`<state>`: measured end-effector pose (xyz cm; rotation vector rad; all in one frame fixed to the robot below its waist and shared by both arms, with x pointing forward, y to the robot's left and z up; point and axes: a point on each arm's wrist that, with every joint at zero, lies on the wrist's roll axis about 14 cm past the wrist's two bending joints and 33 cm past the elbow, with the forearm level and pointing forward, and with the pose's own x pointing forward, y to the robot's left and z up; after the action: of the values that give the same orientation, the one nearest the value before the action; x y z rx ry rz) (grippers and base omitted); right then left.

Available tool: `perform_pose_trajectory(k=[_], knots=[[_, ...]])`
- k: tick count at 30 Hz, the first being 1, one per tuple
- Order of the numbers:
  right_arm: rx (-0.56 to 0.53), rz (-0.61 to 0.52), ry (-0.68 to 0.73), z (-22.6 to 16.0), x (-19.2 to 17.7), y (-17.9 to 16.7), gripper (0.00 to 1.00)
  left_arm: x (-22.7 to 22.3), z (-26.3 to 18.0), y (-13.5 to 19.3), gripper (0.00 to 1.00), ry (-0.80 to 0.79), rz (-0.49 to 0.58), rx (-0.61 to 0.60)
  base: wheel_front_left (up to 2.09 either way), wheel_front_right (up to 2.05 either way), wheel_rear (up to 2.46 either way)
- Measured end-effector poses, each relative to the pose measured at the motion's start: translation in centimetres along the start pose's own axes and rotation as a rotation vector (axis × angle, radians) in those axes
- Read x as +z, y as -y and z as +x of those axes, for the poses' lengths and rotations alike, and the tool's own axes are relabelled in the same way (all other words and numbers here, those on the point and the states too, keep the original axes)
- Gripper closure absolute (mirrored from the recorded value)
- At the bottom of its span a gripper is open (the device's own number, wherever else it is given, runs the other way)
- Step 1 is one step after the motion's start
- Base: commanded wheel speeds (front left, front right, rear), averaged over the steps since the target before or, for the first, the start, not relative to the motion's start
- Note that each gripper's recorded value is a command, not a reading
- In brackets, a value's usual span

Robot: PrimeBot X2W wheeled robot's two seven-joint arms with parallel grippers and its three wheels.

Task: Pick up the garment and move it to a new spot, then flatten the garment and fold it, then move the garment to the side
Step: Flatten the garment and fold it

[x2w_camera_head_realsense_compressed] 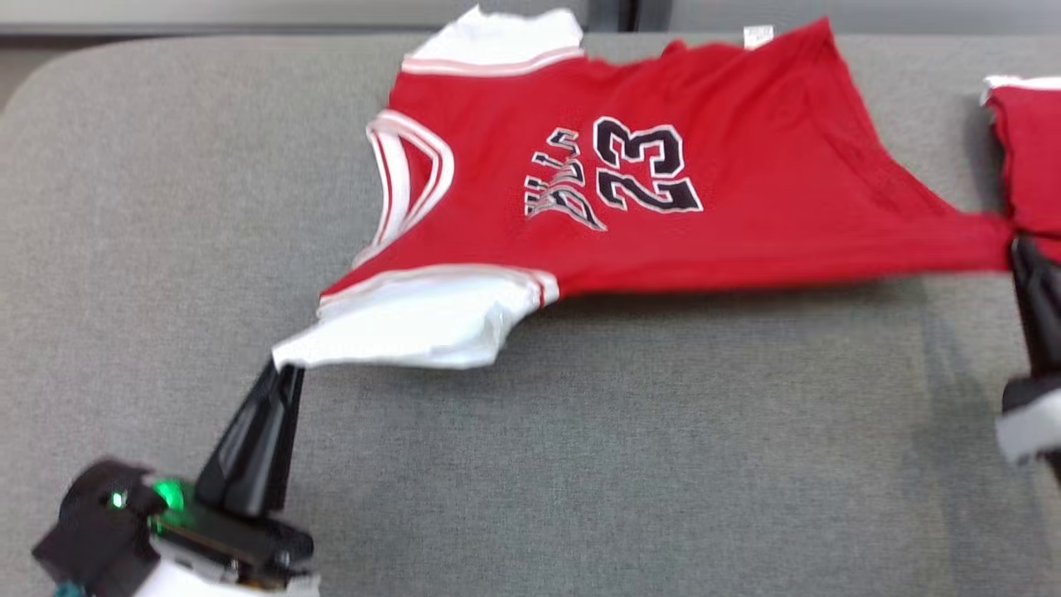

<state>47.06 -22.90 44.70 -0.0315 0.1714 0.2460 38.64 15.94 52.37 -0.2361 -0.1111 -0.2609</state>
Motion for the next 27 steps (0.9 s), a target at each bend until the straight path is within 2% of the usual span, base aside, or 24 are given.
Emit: perform_pose_trajectory(k=[7, 12, 18, 27], knots=[[-0.037, 0.06, -0.044, -5.9, -1.9, -0.5, 1.0, -0.6, -3.9, 2.3, 1.0, -0.067, -0.055, -0.029, 0.0, 0.0, 0.0], [-0.051, 0.081, -0.08, -7.3, -2.7, -1.0, 1.0, -1.8, -4.5, 2.8, 1.0, -0.151, -0.054, -0.045, 0.0, 0.0, 0.0], [-0.062, 0.087, -0.128, -6.5, -3.5, -1.2, 1.0, -3.7, -2.9, 1.8, 1.0, -0.214, -0.037, -0.024, 0.0, 0.0, 0.0], [-0.061, 0.102, -0.151, -1.8, -3.8, -1.4, 1.0, -5.2, 3.0, 0.4, 1.0, -0.198, -0.003, -0.035, 0.0, 0.0, 0.0]])
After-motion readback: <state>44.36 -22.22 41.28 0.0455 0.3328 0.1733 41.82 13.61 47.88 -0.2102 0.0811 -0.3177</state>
